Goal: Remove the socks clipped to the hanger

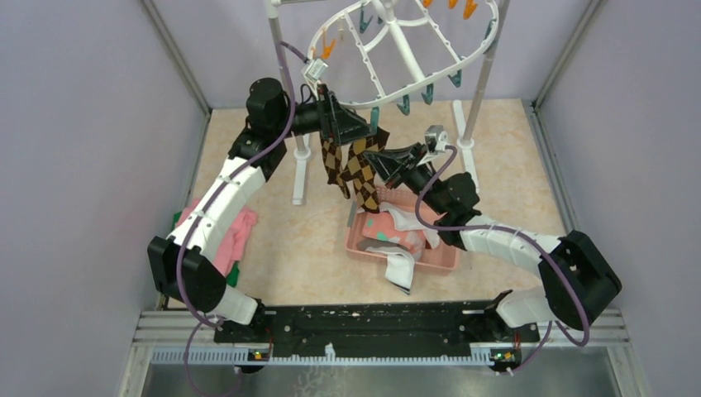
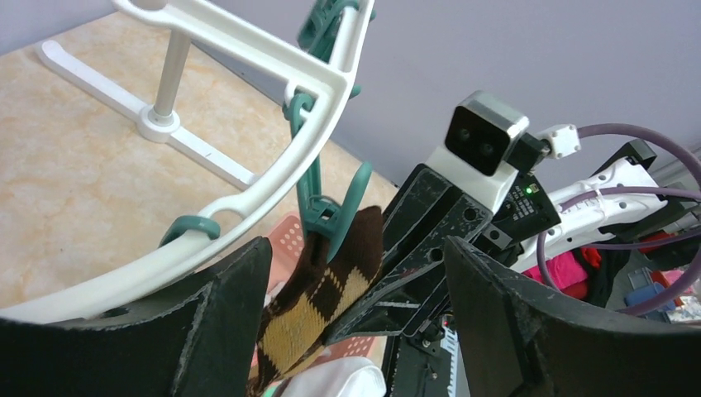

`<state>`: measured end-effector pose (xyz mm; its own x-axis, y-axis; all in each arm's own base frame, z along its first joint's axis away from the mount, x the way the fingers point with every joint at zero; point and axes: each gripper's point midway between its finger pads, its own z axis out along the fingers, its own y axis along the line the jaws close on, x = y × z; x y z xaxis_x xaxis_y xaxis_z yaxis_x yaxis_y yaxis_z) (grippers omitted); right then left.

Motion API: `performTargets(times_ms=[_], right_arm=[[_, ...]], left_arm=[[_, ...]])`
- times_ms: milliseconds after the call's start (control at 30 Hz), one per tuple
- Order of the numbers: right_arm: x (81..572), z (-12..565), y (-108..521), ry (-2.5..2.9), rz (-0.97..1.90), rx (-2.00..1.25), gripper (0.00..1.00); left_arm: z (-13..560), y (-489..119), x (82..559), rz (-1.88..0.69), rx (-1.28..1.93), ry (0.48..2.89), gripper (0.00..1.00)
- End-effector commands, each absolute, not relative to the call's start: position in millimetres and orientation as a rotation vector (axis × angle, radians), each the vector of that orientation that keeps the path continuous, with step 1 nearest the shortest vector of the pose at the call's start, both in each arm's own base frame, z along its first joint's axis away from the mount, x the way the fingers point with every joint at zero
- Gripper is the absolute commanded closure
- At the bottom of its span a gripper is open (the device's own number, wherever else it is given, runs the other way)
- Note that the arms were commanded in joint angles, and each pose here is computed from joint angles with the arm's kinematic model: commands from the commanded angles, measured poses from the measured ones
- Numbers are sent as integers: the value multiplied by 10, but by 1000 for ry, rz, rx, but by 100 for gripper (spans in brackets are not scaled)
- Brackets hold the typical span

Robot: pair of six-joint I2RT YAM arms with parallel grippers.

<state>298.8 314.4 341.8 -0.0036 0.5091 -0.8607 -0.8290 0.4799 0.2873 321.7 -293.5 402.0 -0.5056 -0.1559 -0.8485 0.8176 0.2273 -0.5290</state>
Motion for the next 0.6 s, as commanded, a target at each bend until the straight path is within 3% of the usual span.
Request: performTargets(times_ms=[0,300,567], right_arm=[[2869,3708,3198,1068,1203,-348,100],[2802,3737,3208,1048,1289,-320,100],[2709,3934,3186,959,1480,-298,100]], left_arm=[[4321,-2955,3205,-1418,682,1508,19],[4276,-3009,3285,-1447,687,1519,29],[4240,-3030,3292,-1482,677,1523,29]])
